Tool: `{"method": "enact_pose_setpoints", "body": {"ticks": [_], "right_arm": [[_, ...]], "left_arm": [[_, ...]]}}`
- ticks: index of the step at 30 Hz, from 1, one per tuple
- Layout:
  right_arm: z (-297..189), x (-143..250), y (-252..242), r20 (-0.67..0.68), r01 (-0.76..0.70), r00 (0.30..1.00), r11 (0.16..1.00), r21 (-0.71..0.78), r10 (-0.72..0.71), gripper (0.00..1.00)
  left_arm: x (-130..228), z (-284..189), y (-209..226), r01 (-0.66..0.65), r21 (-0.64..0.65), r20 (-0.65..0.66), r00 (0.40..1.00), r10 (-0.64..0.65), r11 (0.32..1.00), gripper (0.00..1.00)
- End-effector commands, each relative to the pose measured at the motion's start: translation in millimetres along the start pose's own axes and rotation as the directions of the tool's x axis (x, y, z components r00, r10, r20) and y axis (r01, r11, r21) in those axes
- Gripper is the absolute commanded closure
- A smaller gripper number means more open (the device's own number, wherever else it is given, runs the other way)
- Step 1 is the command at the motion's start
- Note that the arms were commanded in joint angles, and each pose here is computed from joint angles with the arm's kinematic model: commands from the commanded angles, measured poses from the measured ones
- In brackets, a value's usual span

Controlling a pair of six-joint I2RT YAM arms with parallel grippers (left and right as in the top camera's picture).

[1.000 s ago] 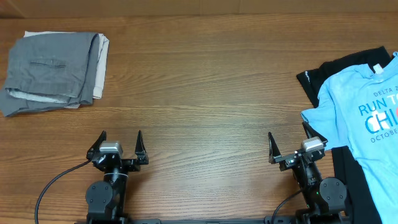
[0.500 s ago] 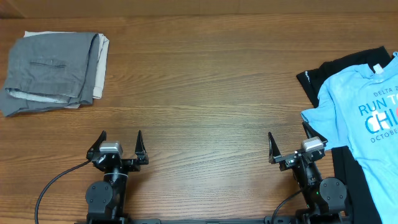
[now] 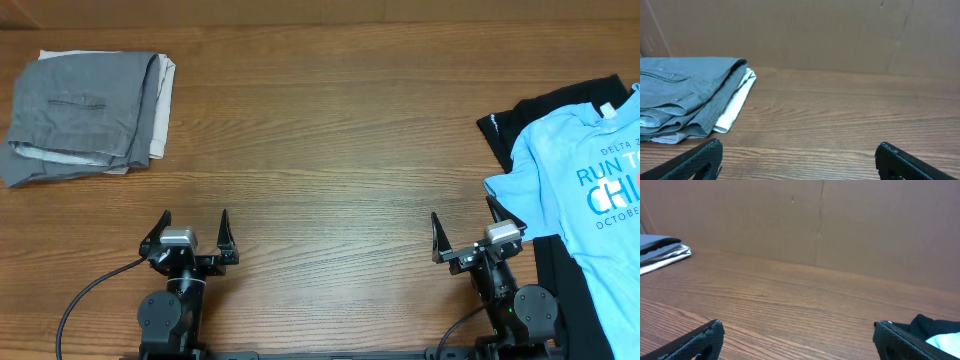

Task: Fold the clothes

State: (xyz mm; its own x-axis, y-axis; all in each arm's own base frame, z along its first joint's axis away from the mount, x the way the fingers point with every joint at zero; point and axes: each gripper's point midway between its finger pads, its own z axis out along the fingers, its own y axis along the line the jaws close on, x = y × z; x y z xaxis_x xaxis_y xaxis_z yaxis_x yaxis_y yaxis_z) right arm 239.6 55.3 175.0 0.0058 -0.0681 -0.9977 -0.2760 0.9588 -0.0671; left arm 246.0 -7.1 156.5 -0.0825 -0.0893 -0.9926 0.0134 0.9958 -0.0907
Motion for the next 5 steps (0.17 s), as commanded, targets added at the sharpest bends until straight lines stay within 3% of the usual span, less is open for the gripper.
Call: {"method": "enact_pose_setpoints", "body": {"ticks": [1,5], "right_arm": [[0.1,1.9,2.1,0.004,0.007,1.000,1.000,-0.009,-0.007,0.00],[0.1,1.9,2.1,0.004,0.007,1.000,1.000,-0.009,-0.007,0.00]], "left_arm": [[0.4,0.0,-3.5,-0.027,0.018,0.005,1.000,0.027,0.999,0.00],[0.4,0.0,-3.5,-0.027,0.018,0.005,1.000,0.027,0.999,0.00]]}}
